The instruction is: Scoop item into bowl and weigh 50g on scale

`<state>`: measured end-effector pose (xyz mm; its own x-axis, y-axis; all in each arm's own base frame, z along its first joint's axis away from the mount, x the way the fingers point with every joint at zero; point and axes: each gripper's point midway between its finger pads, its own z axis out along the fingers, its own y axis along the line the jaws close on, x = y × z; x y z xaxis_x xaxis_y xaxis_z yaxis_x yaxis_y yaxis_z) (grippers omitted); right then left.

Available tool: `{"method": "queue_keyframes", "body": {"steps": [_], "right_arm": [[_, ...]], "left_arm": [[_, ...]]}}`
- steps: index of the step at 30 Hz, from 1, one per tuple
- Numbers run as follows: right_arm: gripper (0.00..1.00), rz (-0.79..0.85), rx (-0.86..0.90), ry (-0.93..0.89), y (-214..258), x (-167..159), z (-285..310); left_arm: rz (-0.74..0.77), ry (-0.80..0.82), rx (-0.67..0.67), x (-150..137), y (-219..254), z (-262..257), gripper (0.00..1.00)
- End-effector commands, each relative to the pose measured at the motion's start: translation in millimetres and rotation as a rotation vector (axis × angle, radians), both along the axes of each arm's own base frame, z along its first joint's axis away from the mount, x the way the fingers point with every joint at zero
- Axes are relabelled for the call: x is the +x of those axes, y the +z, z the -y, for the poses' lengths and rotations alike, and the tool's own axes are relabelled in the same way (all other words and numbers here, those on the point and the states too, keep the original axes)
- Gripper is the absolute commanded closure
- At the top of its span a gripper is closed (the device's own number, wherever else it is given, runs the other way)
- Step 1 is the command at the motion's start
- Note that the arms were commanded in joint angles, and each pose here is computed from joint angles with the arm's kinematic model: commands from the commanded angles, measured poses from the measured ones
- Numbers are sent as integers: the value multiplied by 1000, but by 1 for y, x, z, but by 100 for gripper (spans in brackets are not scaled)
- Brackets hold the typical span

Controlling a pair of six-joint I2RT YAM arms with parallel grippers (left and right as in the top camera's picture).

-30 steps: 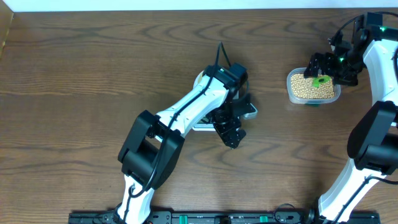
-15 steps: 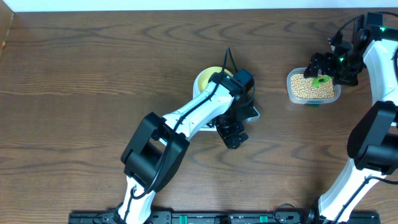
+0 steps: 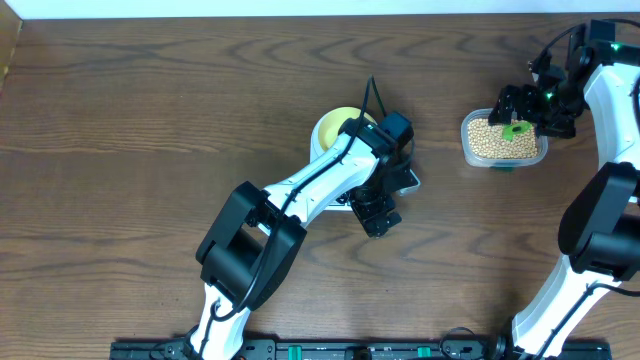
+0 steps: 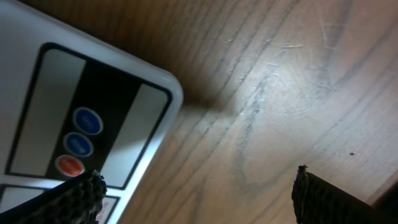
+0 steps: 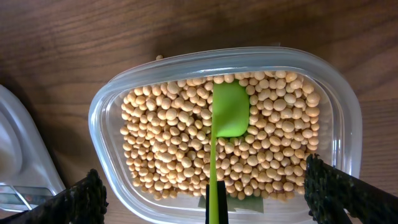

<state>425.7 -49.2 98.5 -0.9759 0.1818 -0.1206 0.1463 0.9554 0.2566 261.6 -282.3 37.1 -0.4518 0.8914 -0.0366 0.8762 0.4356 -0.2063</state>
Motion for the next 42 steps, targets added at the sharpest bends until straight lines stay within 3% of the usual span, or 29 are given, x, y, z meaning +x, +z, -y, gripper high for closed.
{"method": "queue_keyframes", "body": {"steps": [1, 42], "right_arm": [[1, 12, -1, 4, 3, 4, 1], [1, 12, -1, 4, 3, 4, 1]], "left_arm": [[5, 1, 33, -1, -5, -8, 2], [-53, 39, 55, 0, -30, -13, 2]]}}
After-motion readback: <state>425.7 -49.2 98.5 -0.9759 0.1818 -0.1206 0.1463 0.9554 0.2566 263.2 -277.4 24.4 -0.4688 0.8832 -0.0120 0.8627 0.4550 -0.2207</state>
